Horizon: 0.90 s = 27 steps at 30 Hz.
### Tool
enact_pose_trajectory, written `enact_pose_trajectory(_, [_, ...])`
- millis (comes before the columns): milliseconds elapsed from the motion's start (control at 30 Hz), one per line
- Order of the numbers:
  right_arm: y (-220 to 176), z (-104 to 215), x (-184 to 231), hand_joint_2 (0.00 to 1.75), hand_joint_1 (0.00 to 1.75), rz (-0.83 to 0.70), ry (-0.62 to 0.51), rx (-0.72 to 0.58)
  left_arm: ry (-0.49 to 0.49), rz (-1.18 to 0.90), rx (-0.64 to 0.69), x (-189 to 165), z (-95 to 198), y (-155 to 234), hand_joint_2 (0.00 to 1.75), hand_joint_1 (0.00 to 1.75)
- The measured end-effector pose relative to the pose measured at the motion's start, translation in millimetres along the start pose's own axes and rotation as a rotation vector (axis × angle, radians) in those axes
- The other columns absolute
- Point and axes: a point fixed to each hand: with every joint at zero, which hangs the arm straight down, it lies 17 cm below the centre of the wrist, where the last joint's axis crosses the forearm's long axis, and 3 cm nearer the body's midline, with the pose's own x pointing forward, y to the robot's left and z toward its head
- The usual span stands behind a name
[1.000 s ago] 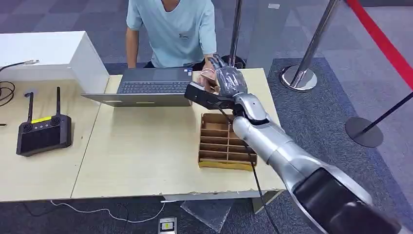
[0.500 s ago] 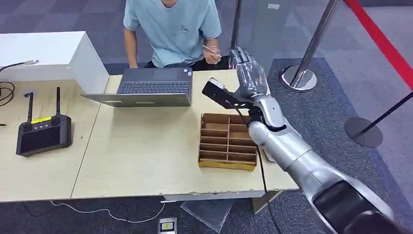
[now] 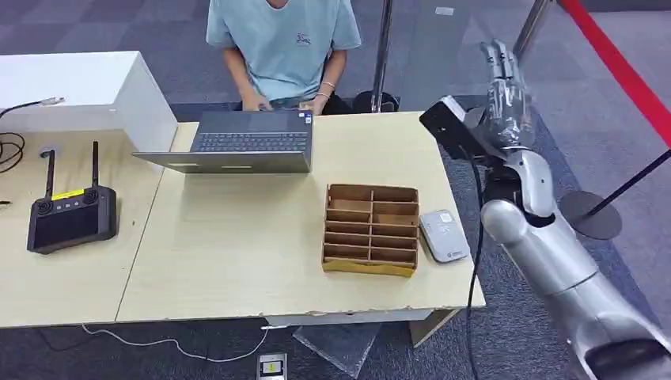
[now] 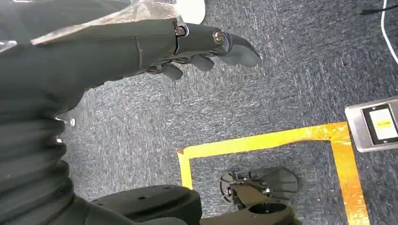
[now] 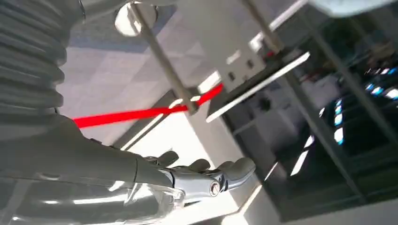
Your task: Pass the card to the sensor for recognition and then transmit it.
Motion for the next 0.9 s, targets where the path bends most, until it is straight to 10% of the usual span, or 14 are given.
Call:
enact_pose_trajectory(33, [-9.4, 0.5, -10.3, 1.75, 0.00, 0.007, 0.017, -0.013, 0.001, 0.000, 0.001, -0.5, -0.3, 0.9, 1.75, 0.00])
enact_pose_trajectory(67, [-17.3, 1.4, -21.0, 0.00, 0.00, 0.014, 0.037, -0.023, 0.004, 0.000, 0.002, -1.4, -0.4, 1.3, 1.75, 0.00])
enact_pose_trajectory(367, [-72.4, 29.4, -120.4, 0.00, 0.00, 0.079, 0.211, -0.076, 0.043, -0.006, 0.011, -11.0, -2.8, 8.4, 1.75, 0.00])
enact_pose_trajectory(400, [-78.1, 34.3, -132.3, 1.75, 0.00, 0.094, 0.229, -0.079, 0.043, -0.007, 0.013, -11.0, -3.4, 10.1, 1.75, 0.00])
enact_pose_trajectory(900, [-108.8, 94.7, -271.4, 1.75, 0.00, 0.253, 0.476, -0.041, 0.028, 0.009, 0.021, -6.9, -4.4, 13.0, 1.75, 0.00])
